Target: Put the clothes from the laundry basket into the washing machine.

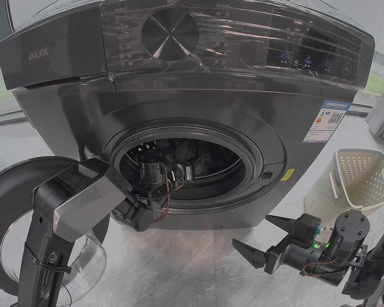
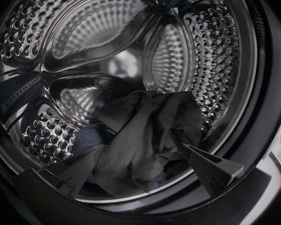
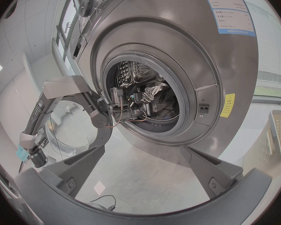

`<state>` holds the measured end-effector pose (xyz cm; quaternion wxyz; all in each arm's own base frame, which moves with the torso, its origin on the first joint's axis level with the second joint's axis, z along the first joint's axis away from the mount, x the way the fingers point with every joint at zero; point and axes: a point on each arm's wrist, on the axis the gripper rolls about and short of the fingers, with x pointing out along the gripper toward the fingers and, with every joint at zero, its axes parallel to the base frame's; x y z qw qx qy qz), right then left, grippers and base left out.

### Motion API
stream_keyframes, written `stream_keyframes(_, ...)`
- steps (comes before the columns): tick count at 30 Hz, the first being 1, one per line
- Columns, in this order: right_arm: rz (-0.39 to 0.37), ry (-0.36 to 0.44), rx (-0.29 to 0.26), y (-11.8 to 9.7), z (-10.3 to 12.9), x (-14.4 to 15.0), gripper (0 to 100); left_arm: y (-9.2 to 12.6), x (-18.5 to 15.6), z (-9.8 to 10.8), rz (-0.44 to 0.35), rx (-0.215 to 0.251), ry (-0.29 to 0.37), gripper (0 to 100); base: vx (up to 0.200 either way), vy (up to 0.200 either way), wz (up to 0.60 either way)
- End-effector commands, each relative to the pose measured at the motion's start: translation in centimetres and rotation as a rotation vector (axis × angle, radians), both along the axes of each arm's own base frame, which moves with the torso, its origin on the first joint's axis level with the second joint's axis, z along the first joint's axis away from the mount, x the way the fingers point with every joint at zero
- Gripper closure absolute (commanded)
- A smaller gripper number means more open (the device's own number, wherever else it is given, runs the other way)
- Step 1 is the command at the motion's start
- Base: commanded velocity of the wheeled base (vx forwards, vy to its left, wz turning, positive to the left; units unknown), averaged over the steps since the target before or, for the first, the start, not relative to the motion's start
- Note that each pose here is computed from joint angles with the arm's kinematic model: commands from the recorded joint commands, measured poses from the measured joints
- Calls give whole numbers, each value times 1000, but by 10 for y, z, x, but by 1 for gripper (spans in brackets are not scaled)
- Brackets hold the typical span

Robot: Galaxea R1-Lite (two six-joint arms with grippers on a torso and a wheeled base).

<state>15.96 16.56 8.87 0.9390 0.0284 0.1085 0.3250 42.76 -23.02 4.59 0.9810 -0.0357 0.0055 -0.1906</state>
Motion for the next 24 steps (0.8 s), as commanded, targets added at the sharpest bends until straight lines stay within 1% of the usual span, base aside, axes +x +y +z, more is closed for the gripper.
stream_keyframes(1,0,3,-2,0,-1,0,0,-11,-36,23,-70,-8,-10,0,0,0,0)
stream_keyframes(3,0,3,-2,0,-1,0,0,-19,-49,22,-104,-5,-5,0,0,0,0)
stream_keyframes(7,3,6,-3,1,-1,-1,0,-31,-72,10,-179,11,21,0,0,0,0)
stream_keyframes(12,3,8,-3,0,-1,-1,0,-41,-88,8,-222,8,18,0,0,0,0)
stream_keyframes(16,0,17,-14,-4,-3,-4,0,-35,-117,27,-258,4,22,0,0,0,0)
stream_keyframes(17,0,18,-15,-4,-3,-4,0,-34,-120,29,-261,5,25,0,0,0,0)
stream_keyframes(18,2,8,-7,-4,-2,-4,0,-28,-135,38,-274,5,30,0,0,0,0)
stream_keyframes(19,0,6,-3,-3,-1,-4,0,-26,-141,43,-280,3,26,0,0,0,0)
stream_keyframes(20,-9,-4,7,-4,2,-2,0,-20,-156,53,-293,-3,21,0,0,0,0)
stream_keyframes(23,-23,-30,30,-10,10,-5,0,-8,-183,73,-305,-17,1,0,0,0,0)
stream_keyframes(24,-26,-41,43,-13,15,-7,0,-1,-197,81,-308,-19,-2,0,0,0,0)
